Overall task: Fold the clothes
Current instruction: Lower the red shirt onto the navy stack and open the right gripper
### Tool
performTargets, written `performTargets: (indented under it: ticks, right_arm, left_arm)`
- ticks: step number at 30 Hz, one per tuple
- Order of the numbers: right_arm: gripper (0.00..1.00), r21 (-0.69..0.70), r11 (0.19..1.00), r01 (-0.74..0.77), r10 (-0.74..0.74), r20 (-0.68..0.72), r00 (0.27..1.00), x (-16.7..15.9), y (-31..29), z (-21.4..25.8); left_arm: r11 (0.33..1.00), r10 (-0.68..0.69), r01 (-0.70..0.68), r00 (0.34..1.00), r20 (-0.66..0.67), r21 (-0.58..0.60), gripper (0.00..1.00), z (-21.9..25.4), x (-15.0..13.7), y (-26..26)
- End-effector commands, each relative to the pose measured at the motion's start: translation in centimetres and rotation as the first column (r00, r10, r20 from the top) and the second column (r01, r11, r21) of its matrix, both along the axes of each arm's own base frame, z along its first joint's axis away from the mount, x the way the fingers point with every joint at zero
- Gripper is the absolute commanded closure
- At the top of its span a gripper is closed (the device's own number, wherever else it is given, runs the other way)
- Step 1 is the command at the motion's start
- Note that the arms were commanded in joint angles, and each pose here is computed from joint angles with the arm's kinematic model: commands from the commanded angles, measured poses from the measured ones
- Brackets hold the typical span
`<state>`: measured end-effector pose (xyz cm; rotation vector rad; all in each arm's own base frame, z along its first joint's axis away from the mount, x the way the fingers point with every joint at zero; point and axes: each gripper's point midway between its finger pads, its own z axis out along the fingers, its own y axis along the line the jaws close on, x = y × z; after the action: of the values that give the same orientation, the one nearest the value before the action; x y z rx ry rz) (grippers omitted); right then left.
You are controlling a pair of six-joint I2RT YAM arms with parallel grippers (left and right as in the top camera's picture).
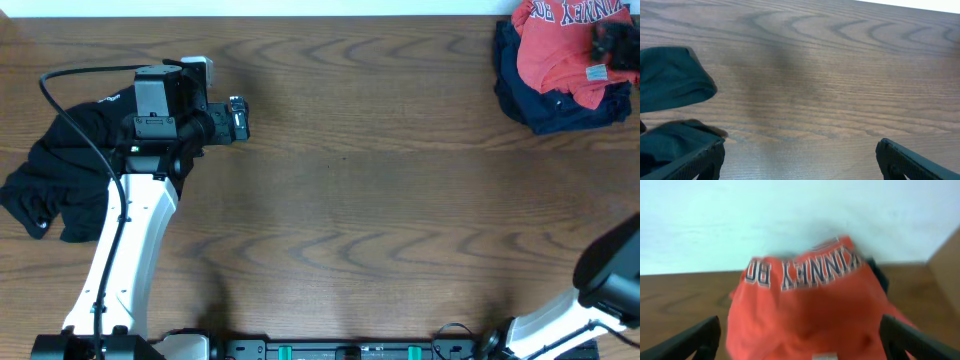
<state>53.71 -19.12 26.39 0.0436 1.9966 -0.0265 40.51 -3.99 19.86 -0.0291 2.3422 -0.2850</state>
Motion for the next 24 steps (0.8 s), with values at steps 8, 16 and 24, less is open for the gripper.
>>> performTargets:
  ticks: [8, 16, 24]
  right_arm:
    - [0.01, -0.093, 0.991, 0.096, -0.081, 0.158, 0.984, 6.6, -1.6, -3.6]
    - [0.01, 0.025, 0.989, 0.143, -0.145, 0.171, 0.975, 8.9, -3.2, -8.8]
    - [0.01, 0.149, 0.983, 0.108, -0.105, -0.025, 0.994, 8.7, -3.7, -19.0]
  left_arm:
    - [1.000, 0.002, -0.001, 1.000, 0.005, -0.017, 0.02, 0.3, 0.3, -0.1]
    - [1.000, 0.002, -0.002, 1.000, 0.005, -0.017, 0.02, 0.3, 0.3, -0.1]
    - [1.000, 0.002, -0.002, 1.000, -0.023, -0.017, 0.02, -0.2, -0.2, -0.1]
